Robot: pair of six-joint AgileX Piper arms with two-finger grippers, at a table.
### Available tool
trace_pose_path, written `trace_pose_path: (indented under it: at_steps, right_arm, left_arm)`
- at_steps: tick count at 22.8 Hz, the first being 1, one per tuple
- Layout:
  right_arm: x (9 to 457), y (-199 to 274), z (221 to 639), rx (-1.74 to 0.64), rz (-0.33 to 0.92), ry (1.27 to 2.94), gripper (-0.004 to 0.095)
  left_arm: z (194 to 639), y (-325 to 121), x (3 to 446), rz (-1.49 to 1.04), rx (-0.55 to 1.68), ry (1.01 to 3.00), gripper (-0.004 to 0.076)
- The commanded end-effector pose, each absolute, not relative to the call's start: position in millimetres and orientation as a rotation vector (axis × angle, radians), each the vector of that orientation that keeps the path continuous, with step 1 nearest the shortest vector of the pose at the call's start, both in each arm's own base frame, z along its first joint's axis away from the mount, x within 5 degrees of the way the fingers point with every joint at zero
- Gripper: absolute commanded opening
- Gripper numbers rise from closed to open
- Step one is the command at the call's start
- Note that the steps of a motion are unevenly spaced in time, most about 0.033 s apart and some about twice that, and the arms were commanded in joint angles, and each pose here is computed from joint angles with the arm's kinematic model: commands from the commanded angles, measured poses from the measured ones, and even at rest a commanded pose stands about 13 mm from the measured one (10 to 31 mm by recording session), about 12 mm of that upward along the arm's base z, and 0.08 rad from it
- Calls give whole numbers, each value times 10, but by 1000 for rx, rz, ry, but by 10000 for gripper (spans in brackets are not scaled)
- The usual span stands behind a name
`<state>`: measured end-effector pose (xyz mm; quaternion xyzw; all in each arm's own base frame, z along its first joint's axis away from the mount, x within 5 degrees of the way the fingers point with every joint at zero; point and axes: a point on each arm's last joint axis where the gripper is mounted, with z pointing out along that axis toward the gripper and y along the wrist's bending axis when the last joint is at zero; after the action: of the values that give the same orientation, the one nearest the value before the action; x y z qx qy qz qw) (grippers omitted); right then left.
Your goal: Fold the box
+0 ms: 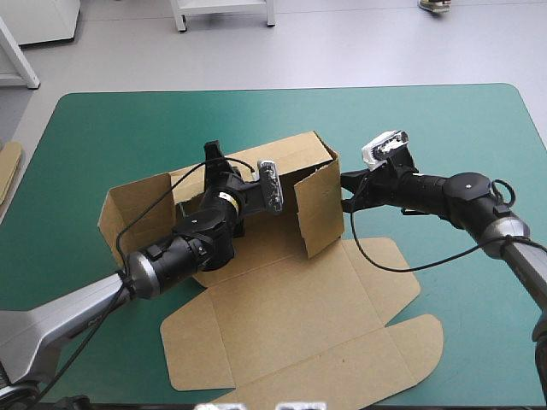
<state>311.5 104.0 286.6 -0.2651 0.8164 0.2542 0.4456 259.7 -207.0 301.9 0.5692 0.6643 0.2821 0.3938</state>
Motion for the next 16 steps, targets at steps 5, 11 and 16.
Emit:
trace_pose_path:
  at_steps: [5, 11, 16]
  right_arm:
    - [3035, 1069, 3113, -726, 664, 1900, -16]
    - [2984, 1103, 3103, -803, 705, 1892, 145]
    - [2984, 1103, 3103, -785, 717, 1902, 443]
  left_arm:
    - [3018, -2008, 2567, 662, 1294, 1819, -8]
    - [3025, -2006, 2572, 666, 1286, 1814, -8]
    - [3054, -2003, 2590, 671, 1231, 1803, -8]
